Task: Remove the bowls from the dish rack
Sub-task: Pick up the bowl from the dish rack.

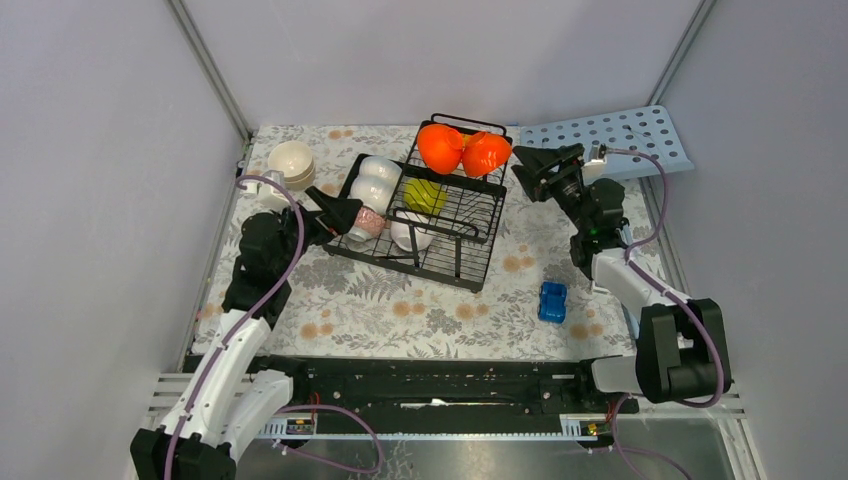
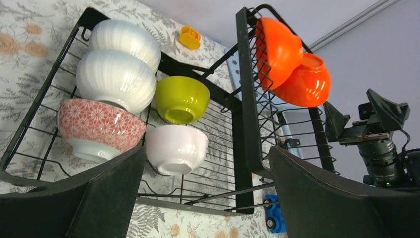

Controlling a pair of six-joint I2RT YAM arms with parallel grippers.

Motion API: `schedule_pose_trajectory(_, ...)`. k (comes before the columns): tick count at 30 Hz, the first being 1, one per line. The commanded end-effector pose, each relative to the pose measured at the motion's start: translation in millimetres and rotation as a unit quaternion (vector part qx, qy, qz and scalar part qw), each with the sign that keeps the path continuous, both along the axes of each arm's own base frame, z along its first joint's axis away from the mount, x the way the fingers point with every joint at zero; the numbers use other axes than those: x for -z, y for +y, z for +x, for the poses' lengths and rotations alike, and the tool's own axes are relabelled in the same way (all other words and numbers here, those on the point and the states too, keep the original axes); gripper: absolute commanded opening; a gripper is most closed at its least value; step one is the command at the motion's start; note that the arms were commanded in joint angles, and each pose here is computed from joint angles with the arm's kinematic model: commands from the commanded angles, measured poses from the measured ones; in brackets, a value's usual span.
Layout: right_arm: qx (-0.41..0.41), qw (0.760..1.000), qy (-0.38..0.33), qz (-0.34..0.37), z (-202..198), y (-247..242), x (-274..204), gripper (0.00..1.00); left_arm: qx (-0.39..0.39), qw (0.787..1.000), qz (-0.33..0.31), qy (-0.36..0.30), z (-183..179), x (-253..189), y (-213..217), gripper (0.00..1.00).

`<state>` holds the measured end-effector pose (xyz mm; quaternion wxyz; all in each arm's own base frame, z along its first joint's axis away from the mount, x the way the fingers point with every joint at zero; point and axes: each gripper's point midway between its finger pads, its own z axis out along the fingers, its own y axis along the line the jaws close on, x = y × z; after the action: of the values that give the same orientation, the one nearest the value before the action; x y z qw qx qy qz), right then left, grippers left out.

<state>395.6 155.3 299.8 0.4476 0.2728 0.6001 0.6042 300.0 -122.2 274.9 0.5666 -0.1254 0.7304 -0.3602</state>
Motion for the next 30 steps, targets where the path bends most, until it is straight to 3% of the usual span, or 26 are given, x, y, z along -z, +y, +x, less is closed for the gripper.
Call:
schedule_pose_trajectory(1, -0.016, 0.999, -0.039, 0.007, -0.6, 3.7, -24.0, 0.78, 0.009, 1.000, -0.010, -0.023, -0.3, -20.0, -2.7, 0.99)
schedule_pose_trajectory(30, -0.080, 0.991, -0.053, 0.089, 22.7, 22.1, -22.5, 0.53, 0.012, 1.000, -0.019, -0.018, 1.8, -16.5, -2.7, 0.99)
